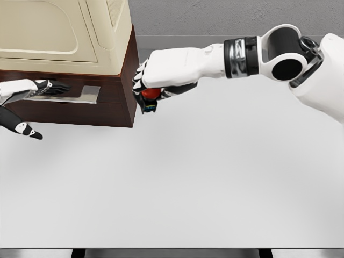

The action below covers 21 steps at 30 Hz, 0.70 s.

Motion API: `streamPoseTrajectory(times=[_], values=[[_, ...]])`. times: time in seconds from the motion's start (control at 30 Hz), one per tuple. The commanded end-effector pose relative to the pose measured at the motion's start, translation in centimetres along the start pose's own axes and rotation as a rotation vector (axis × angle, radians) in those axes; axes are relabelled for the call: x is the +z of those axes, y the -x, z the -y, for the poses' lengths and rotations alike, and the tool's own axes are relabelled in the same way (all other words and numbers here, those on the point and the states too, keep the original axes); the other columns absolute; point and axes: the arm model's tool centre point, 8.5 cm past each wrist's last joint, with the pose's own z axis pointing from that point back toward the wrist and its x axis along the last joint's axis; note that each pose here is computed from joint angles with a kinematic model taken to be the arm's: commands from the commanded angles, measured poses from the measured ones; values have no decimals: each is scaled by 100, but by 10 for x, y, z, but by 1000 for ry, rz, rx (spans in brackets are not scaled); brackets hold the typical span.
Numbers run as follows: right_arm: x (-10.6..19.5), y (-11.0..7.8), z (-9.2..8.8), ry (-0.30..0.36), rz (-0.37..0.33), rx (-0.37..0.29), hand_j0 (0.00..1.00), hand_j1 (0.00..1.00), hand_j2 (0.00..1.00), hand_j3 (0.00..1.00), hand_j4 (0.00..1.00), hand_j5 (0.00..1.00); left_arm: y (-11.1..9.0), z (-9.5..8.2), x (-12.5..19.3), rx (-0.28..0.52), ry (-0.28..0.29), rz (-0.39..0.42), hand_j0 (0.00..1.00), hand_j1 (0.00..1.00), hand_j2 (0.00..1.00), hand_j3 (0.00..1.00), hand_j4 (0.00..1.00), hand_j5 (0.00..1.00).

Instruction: Open the cabinet drawer with left arm, and place a switch into the drawer with right arm

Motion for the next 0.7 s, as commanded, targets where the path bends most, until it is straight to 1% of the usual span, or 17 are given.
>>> streamPoseTrajectory(times=[0.0, 0.03, 0.13, 0.33, 0.4, 0.6, 0.67], values=[[-2, 0, 2, 7, 4, -7, 45, 45, 45, 45, 45, 45, -3, -2, -1, 1, -8, 13, 100, 100, 100, 100, 100, 100], [-2, 1, 3, 9, -3, -10, 45, 45, 45, 45, 45, 45, -3, -2, -1, 0, -8, 14, 100, 100, 100, 100, 100, 100], [-6, -2, 7, 13, 8, -3, 45, 45, 45, 45, 45, 45, 0, 2, -2, 10, 0, 9, 100, 100, 100, 100, 100, 100], [-6, -2, 7, 14, 8, -3, 45, 45, 45, 45, 45, 45, 0, 4, -3, 13, 4, 13, 100, 100, 100, 100, 100, 100], [-7, -2, 7, 15, 9, -2, 45, 45, 45, 45, 45, 45, 3, 8, -4, 21, 12, 9, 100, 100, 100, 100, 100, 100], [-9, -3, 8, 17, 14, -2, 45, 45, 45, 45, 45, 45, 3, 10, -4, 29, 16, 15, 100, 100, 100, 100, 100, 100], [-9, -3, 8, 18, 15, -2, 45, 45, 45, 45, 45, 45, 4, 13, -5, 38, 24, 15, 100, 100, 100, 100, 100, 100]])
